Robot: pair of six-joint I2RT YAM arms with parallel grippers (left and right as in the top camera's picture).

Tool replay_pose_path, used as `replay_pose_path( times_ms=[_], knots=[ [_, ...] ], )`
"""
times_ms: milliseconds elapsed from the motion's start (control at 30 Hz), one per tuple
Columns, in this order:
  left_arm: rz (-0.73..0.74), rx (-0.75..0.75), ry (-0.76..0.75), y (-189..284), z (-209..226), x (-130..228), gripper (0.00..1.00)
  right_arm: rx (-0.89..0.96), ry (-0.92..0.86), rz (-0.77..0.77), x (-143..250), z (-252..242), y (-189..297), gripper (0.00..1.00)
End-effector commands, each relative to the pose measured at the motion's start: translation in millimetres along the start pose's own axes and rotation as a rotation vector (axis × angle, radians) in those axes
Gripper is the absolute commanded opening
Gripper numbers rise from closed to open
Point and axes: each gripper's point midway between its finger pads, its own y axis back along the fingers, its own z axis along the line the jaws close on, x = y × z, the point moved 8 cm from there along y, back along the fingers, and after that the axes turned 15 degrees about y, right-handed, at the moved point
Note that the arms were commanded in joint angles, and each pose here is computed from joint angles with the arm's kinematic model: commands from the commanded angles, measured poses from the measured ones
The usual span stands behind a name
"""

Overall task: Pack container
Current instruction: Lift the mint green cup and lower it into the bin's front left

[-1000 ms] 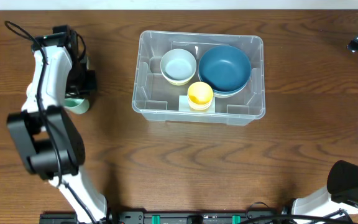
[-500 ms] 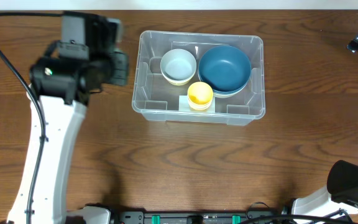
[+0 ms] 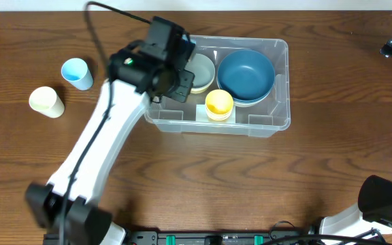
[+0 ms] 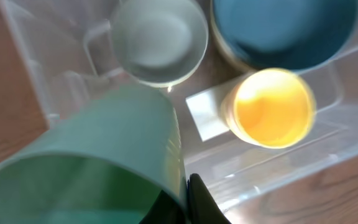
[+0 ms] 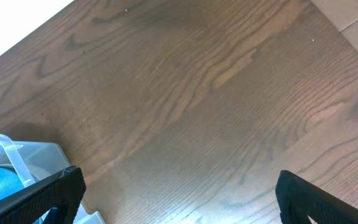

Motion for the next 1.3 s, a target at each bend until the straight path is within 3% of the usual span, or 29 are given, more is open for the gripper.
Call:
replay_pose_path(
  times_ms=[0, 333, 933, 967, 1067, 1133, 1267],
  knots=[
    [0.071, -0.02, -0.002, -27, 1, 0, 0.06, 0.009, -0.017, 0.005, 0, -2, -2, 0.99],
    [0.237, -0.024, 0.044, -86, 3, 9, 0.06, 0.009, -0.017, 0.005, 0, -2, -2, 0.99],
    [0.344, -0.048, 0.054, -126, 8, 19, 0.06, 0.009, -0.017, 0.005, 0, -2, -2, 0.99],
    [0.347, -0.049, 0.054, -127, 8, 20, 0.08, 0.009, -0.017, 0.005, 0, -2, -2, 0.99],
    [0.348, -0.049, 0.054, -127, 8, 20, 0.35, 0.009, -0.017, 0.005, 0, -2, -2, 0.99],
    [0.347, -0.049, 0.054, -127, 8, 19, 0.46, 0.009, -0.017, 0.005, 0, -2, -2, 0.99],
    [0.347, -0.049, 0.054, -127, 8, 19, 0.52, 0.009, -0.017, 0.005, 0, -2, -2, 0.99]
  ],
)
